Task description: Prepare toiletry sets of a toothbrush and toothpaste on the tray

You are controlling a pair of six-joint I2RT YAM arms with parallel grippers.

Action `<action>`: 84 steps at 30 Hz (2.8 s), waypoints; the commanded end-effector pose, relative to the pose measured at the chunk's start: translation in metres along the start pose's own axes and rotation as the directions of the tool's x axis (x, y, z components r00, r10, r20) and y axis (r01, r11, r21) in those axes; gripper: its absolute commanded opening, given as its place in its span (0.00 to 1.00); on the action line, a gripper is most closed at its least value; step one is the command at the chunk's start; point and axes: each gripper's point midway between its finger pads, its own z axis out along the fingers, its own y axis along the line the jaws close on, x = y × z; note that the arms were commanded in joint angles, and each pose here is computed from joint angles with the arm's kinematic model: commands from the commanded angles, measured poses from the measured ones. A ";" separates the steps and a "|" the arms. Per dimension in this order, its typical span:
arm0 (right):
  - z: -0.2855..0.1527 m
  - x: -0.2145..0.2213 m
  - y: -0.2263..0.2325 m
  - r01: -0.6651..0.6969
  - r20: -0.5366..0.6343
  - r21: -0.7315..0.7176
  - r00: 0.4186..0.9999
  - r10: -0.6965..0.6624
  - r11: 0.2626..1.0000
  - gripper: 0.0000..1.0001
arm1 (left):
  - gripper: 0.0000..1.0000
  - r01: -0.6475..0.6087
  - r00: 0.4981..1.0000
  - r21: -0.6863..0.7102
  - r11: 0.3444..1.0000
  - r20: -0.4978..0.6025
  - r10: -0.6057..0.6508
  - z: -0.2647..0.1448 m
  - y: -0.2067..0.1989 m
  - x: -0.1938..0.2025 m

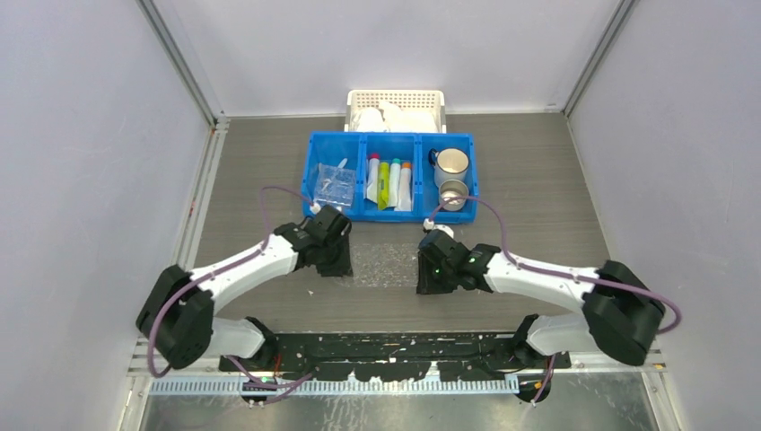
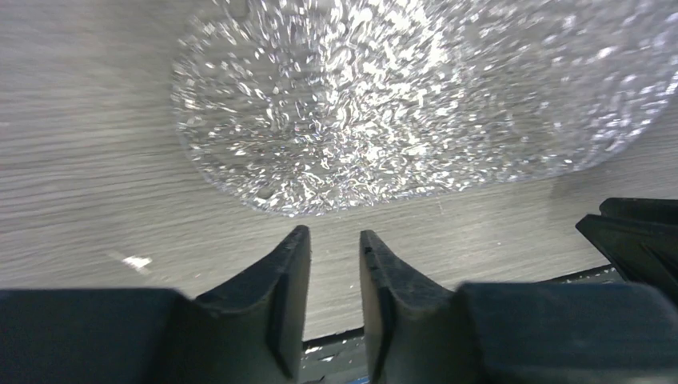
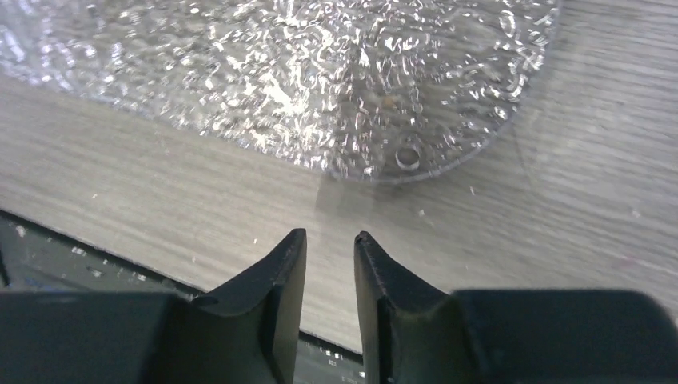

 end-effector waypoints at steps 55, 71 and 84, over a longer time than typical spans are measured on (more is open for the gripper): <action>-0.033 -0.004 0.009 0.119 0.016 -0.076 0.993 -0.119 0.990 0.42 | 0.33 -0.159 0.975 -0.342 0.926 0.094 0.202 0.001 0.018 -0.245; -0.037 -0.002 0.012 0.103 0.025 -0.105 0.995 -0.101 0.989 0.41 | 0.03 -0.106 0.956 -0.376 0.920 0.218 0.199 -0.082 0.013 -0.251; -0.079 -0.024 0.011 0.147 0.086 -0.057 0.986 -0.142 0.987 0.41 | 0.08 -0.112 0.976 -0.251 0.961 0.153 0.154 -0.165 -0.019 -0.183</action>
